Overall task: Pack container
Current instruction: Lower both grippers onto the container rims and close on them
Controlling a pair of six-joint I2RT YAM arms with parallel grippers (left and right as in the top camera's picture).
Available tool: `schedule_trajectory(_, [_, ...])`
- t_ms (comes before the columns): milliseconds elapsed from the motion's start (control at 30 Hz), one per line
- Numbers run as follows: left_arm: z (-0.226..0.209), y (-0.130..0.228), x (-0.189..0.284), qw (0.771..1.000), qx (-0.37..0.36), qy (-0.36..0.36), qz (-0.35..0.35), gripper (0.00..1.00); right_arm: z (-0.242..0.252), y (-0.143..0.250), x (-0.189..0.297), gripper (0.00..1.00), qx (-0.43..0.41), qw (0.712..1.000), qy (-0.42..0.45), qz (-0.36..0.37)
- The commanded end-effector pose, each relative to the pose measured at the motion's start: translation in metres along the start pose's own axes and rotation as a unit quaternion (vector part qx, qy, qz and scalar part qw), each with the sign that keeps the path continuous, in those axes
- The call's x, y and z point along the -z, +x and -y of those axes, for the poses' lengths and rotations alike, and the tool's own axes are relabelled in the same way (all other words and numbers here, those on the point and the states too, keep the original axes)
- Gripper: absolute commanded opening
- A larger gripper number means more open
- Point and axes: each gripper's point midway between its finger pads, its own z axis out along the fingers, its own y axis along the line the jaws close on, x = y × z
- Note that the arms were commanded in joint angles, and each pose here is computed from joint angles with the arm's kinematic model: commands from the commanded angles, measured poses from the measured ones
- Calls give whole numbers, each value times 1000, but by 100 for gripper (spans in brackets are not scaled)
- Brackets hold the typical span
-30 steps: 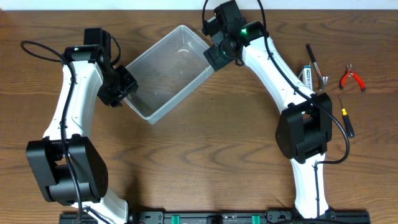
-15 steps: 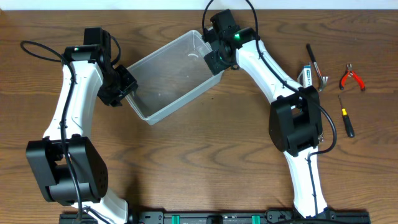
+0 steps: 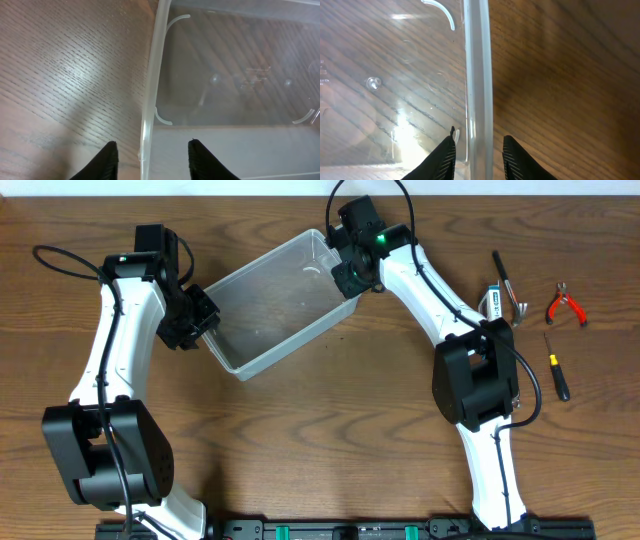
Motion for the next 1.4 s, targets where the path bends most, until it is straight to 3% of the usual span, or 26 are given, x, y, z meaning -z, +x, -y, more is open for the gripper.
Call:
schedule_trajectory(0, [-2, 1, 0, 1000, 0, -6, 1, 31, 4, -2, 5, 32, 1, 1000, 16, 2])
schedule_trajectory(200, [1, 4, -1, 1000, -6, -6, 0, 29, 6, -17, 25, 31, 9, 999, 24, 19])
schedule_trajectory(400, [3, 5, -1, 1000, -8, -6, 0, 29, 7, -29, 40, 21, 9, 999, 25, 32])
schedule_trajectory(1067, [-17, 10, -31, 999, 22, -40, -3, 28, 5, -26, 41, 19, 14, 999, 24, 25])
schedule_trajectory(1200, [-16, 8, -31, 999, 22, -36, -1, 10, 5, -25, 41, 5, 14, 999, 24, 22])
schedule_trajectory(1367, [-16, 8, -31, 999, 21, -36, 0, 9, 2, -24, 41, 4, 16, 999, 23, 20])
